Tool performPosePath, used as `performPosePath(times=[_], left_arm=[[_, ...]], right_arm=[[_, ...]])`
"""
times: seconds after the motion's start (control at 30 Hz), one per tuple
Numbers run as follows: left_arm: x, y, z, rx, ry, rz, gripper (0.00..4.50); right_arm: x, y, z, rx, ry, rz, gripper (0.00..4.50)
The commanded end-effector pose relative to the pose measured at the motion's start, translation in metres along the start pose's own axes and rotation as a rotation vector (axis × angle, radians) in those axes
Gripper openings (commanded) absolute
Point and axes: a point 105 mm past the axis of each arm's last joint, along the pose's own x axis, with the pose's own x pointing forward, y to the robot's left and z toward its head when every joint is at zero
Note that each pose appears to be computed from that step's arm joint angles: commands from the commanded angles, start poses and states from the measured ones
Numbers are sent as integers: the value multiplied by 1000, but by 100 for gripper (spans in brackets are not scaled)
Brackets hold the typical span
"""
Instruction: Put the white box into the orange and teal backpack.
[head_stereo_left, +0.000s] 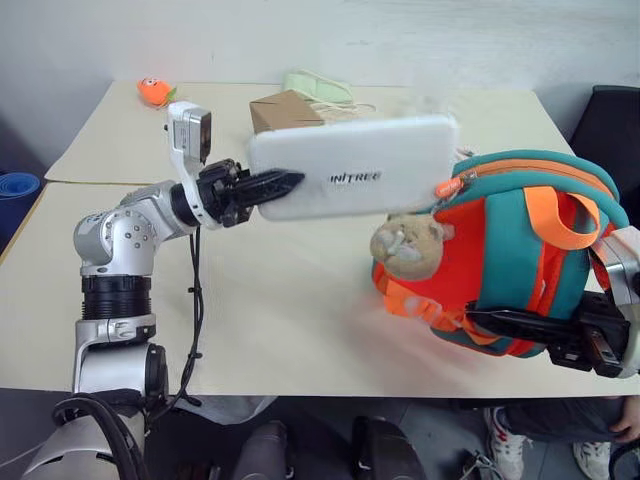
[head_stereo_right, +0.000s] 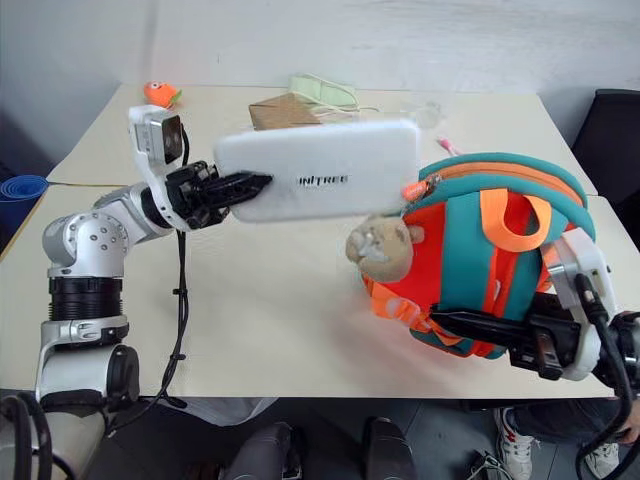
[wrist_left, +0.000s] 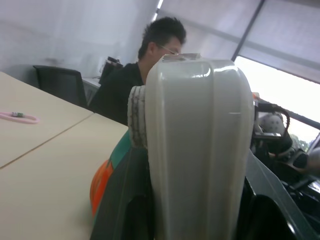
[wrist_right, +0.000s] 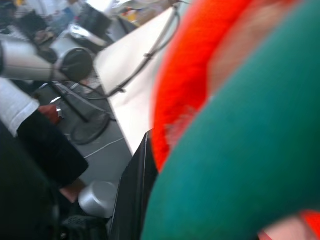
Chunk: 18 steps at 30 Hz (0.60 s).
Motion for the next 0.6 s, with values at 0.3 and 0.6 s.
performPosePath(times=[0.3, 0.6], left_arm=[[36, 16, -12, 381, 222, -61, 128], [122, 2, -71, 467, 438, -327, 128]], right_arm=[[-8, 22, 10, -17, 22, 135, 7], [7, -4, 11, -63, 22, 103, 7]])
